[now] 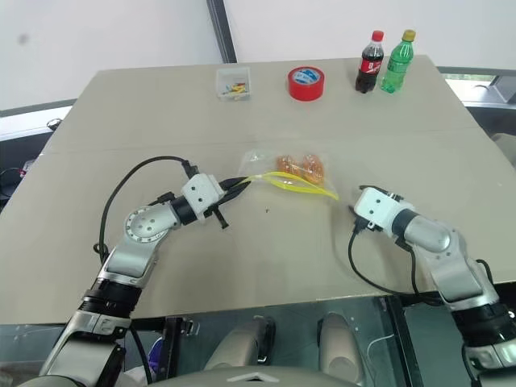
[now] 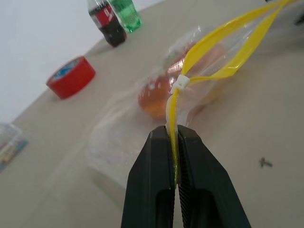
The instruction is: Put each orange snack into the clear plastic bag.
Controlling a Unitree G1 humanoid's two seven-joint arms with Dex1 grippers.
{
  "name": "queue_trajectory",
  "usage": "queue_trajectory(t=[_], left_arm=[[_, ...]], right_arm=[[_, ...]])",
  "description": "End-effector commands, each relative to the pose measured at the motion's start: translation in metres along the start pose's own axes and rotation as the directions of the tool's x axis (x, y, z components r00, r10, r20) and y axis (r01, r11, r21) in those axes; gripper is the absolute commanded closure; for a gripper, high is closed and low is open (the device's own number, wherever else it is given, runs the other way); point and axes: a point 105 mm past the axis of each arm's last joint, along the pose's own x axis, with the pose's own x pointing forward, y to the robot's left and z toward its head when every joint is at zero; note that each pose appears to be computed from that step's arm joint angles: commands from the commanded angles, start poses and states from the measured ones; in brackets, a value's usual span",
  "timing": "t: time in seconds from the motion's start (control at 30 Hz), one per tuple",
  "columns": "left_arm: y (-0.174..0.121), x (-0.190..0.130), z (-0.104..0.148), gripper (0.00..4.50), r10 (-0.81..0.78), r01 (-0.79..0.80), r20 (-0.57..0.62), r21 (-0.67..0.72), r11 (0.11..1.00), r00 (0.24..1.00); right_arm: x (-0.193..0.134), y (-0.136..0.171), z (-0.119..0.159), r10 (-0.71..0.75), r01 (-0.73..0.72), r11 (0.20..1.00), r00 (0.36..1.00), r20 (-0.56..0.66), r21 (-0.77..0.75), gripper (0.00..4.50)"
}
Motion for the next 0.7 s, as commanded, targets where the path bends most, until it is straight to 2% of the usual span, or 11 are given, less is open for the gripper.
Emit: queue_trajectory(t=[0.03,0.23,0.4,0.57,0.6,0.67,0.7], left_arm=[[0.005,0.004,0.015,4.50,0.019,-0.021,0.029,0.077,0.997,0.999],[0.005,0.009,0.021,4.50,-0.017,0.013,0.028,0.142,0.990,0.999],[0.006,0.012,0.024,4.50,-0.011,0.006,0.033,0.154,0.988,0.999],[0.006,0.010,0.025,4.50,-0.009,0.003,0.029,0.181,0.983,1.000],[0.006,0.009,0.025,4.50,-0.005,0.000,0.031,0.184,0.983,1.000],[0.006,0.010,0.026,4.50,-0.001,-0.005,0.035,0.190,0.982,0.999],[0.006,0.009,0.026,4.50,0.000,-0.006,0.035,0.192,0.981,0.999]], right_arm=[[-0.002,-0.005,0.058,0.078,-0.058,0.989,0.985,0.151,-0.137,1.99],[0.036,0.010,0.123,0.184,-0.088,0.943,0.942,0.281,-0.322,1.99],[0.065,0.013,0.137,0.208,-0.083,0.913,0.937,0.281,-0.400,1.99],[0.076,0.006,0.137,0.186,-0.064,0.913,0.944,0.272,-0.404,1.99],[0.077,0.006,0.136,0.183,-0.062,0.912,0.947,0.266,-0.406,2.51],[0.078,0.005,0.136,0.177,-0.055,0.910,0.948,0.264,-0.412,3.09],[0.078,0.005,0.137,0.175,-0.052,0.909,0.948,0.266,-0.413,3.61]])
